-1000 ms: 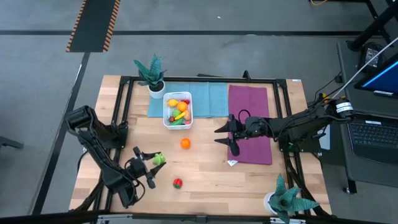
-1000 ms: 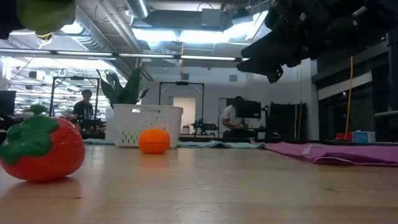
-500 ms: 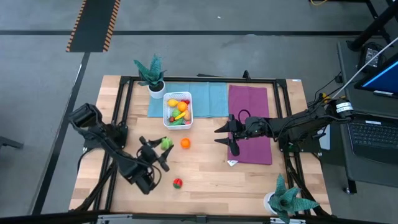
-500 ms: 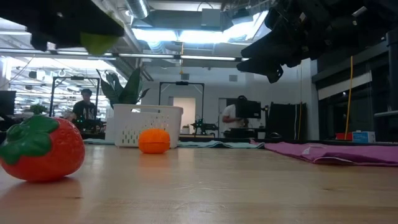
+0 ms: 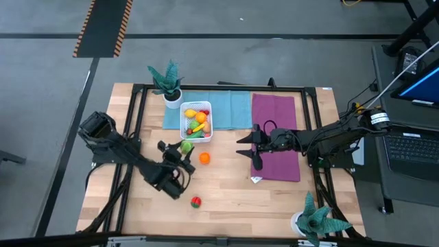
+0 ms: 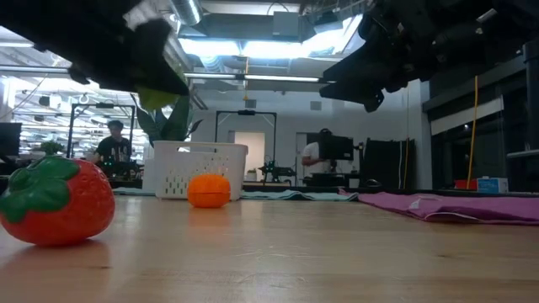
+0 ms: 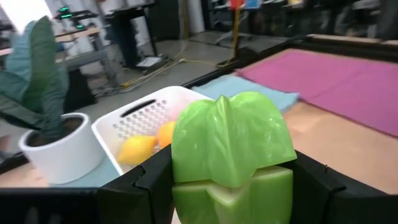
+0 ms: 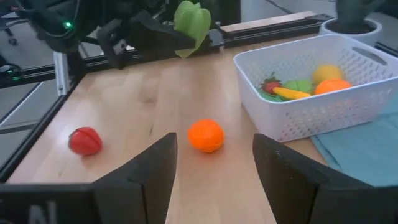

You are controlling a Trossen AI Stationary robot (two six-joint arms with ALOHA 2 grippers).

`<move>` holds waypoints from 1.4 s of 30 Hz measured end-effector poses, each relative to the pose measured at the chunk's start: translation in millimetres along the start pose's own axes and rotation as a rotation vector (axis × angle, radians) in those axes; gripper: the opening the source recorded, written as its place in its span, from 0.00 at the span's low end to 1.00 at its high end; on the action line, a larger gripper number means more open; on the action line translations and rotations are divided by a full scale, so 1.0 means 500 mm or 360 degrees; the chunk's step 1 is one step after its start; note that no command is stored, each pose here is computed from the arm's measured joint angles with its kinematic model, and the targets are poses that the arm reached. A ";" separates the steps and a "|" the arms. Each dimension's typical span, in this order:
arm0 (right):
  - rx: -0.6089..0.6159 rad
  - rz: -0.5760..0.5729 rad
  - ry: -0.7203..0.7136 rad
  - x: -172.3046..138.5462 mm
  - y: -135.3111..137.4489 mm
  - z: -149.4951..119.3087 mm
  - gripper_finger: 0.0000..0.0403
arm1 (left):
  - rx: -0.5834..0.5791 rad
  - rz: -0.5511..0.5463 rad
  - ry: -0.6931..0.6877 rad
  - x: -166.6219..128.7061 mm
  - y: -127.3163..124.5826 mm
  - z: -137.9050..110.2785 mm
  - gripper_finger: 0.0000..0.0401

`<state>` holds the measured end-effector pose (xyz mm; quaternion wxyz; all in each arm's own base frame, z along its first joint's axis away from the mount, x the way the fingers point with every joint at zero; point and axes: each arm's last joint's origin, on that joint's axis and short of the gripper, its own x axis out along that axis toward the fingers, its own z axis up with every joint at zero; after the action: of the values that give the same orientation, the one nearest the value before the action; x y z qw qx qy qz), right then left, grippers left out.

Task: Pick and placing Produce into tupperware
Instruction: Put the green starfruit into the white basket

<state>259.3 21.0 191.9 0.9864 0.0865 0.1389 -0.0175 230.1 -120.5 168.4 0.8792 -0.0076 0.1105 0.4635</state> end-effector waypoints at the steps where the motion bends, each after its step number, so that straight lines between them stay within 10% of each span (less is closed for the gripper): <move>1: 0.0000 -0.0009 -0.0002 0.000 0.000 0.000 0.53 | 0.0004 0.0031 0.0005 0.009 0.002 0.002 0.52; 17: 0.0001 -0.0010 -0.0006 0.000 0.000 0.001 0.53 | 0.0214 0.0231 0.0217 0.111 0.005 0.018 0.52; 42: -0.0040 -0.0017 0.0028 0.001 -0.002 -0.004 0.53 | 0.0258 -0.0370 0.0124 0.231 -0.027 0.168 0.52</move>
<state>259.1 20.6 189.6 0.9860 0.0734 0.1481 -0.0202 319.9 -24.6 225.7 0.9197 0.0328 0.1799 0.3474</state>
